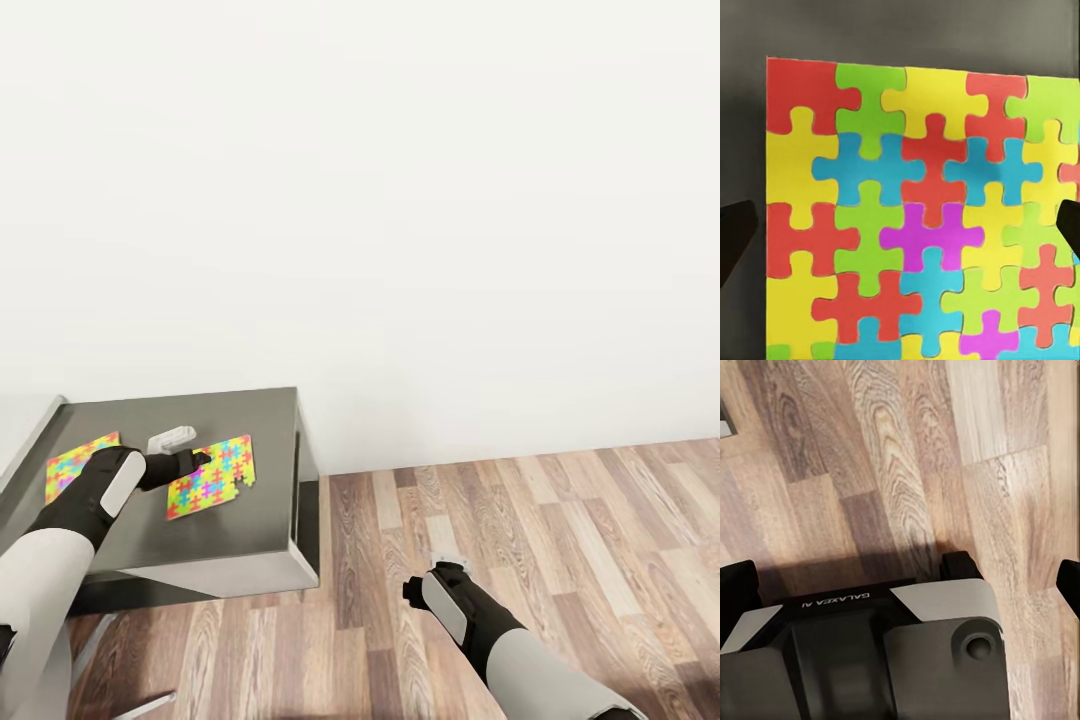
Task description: Put all the toys in the child's room - the three board games (two on the bed and one on the table), the two jigsaw puzzles on the table, and the tennis ball on the table - inside the toy box on the table in the child's room.
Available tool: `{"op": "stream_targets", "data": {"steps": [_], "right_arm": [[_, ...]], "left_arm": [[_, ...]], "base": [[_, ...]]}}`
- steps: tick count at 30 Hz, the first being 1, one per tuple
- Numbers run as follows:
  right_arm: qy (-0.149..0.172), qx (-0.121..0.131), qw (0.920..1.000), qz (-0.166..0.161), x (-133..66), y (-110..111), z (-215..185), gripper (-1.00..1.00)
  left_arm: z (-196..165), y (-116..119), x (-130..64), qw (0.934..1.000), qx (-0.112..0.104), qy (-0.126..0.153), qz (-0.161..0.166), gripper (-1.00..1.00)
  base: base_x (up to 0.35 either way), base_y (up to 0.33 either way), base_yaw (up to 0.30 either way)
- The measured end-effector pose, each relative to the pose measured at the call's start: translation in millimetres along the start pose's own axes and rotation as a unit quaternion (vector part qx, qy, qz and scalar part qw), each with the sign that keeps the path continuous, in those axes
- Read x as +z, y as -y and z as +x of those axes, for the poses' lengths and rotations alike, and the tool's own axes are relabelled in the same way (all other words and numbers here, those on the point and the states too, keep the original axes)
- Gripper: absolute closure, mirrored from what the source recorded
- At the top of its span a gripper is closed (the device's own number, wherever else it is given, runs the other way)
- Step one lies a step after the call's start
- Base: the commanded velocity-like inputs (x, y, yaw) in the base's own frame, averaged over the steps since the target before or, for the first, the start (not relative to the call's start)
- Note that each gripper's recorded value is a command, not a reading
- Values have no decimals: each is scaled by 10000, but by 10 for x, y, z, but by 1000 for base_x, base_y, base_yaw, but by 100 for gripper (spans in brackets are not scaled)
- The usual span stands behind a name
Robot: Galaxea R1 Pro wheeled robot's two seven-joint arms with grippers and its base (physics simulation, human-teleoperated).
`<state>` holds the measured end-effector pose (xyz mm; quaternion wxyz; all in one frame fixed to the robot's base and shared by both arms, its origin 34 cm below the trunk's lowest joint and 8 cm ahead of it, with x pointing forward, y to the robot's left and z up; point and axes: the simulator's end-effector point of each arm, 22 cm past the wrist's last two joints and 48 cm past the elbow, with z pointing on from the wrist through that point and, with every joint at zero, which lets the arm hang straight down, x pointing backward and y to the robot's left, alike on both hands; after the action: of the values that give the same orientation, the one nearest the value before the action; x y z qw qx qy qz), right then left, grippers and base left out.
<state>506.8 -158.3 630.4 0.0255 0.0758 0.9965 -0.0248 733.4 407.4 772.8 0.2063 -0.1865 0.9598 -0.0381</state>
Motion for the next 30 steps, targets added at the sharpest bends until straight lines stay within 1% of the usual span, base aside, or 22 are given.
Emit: {"op": "stream_targets", "data": {"steps": [5, 13, 19, 23, 30], "right_arm": [[4, 0, 10000, -1, 0, 0, -2, -100], [4, 2, 10000, -1, 0, 0, -2, -100], [5, 6, 10000, -1, -1, 1, -1, -100], [4, 7, 10000, -2, -1, 0, -2, -100], [19, 5, 10000, -5, -12, -3, -13, -100]], "left_arm": [[2, 4, 1, 10000, 7, -3, 0, -100], [3, 11, 2, 10000, 3, -3, 6, -100], [5, 9, 0, 10000, 0, -2, 7, -100], [2, 11, 0, 10000, 1, -1, 7, -100], [-11, 17, -13, 10000, 4, 12, 12, -100]], "base": [[0, -50, 0], [2, -146, 0], [108, -142, 0], [41, -44, -25], [6, -6, -104]]}}
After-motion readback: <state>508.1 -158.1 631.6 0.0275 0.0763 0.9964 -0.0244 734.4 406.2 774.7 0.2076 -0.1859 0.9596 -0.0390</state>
